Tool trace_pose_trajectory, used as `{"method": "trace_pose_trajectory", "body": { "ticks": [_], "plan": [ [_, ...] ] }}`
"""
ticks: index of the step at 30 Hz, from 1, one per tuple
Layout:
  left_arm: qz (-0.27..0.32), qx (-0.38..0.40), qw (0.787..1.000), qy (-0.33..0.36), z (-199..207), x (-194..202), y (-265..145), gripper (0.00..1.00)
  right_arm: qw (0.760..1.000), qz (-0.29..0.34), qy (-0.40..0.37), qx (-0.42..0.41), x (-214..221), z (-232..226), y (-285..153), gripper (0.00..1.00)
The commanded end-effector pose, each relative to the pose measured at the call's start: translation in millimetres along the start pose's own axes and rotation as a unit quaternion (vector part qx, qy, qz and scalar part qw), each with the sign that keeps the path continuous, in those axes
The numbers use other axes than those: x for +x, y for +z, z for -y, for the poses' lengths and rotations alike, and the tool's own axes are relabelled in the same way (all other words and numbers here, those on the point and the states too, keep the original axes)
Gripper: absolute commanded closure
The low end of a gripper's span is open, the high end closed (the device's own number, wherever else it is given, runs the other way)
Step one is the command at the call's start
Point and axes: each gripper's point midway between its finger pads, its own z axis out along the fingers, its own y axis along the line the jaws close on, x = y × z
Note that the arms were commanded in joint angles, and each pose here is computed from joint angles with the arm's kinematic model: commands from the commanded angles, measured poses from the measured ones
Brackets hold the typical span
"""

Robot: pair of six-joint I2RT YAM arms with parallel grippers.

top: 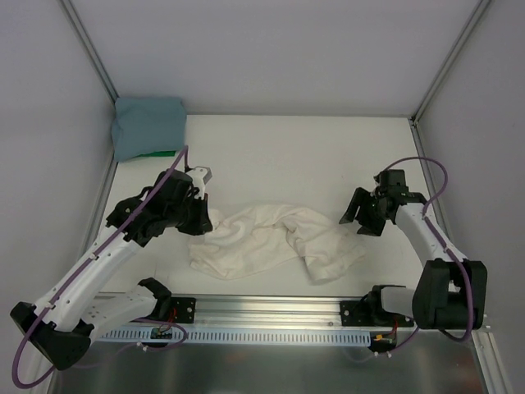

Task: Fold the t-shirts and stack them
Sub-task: Flatten out the tshirt

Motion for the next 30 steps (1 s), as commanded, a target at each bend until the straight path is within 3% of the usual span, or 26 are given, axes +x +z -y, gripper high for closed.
{"method": "trace_pose_trajectory", "body": {
  "ticks": [1, 8, 11, 12, 13, 19, 30],
  "plan": [
    [0.022, -0.004, 1.0, -0.001, -1, -5, -6, 1.0, 1.0, -0.024, 0.012, 0.01, 12, 11, 15, 0.31],
    [0.019, -0.009, 1.0, -0.002, -4, -1, -4, 1.0, 0.999, -0.047, 0.027, 0.006, 23, 17, 40, 0.33],
    [0.02, -0.007, 1.0, -0.001, -3, -2, -2, 1.0, 0.998, -0.062, 0.031, 0.003, 28, 19, 51, 0.65],
    [0.019, -0.008, 1.0, 0.0, -3, -2, -2, 1.0, 0.997, -0.065, 0.034, 0.001, 29, 19, 54, 0.95],
    [0.018, -0.009, 1.0, -0.001, -4, -2, -1, 1.0, 0.997, -0.068, 0.034, 0.0, 29, 19, 56, 1.0],
    [0.019, -0.018, 1.0, 0.003, -8, 0, -1, 1.0, 0.999, -0.035, 0.038, -0.007, 0, 7, 53, 1.0],
    [0.023, -0.036, 0.999, 0.01, -17, 1, 5, 1.0, 0.992, 0.103, 0.006, -0.079, -150, -91, -41, 1.0]
  ]
}}
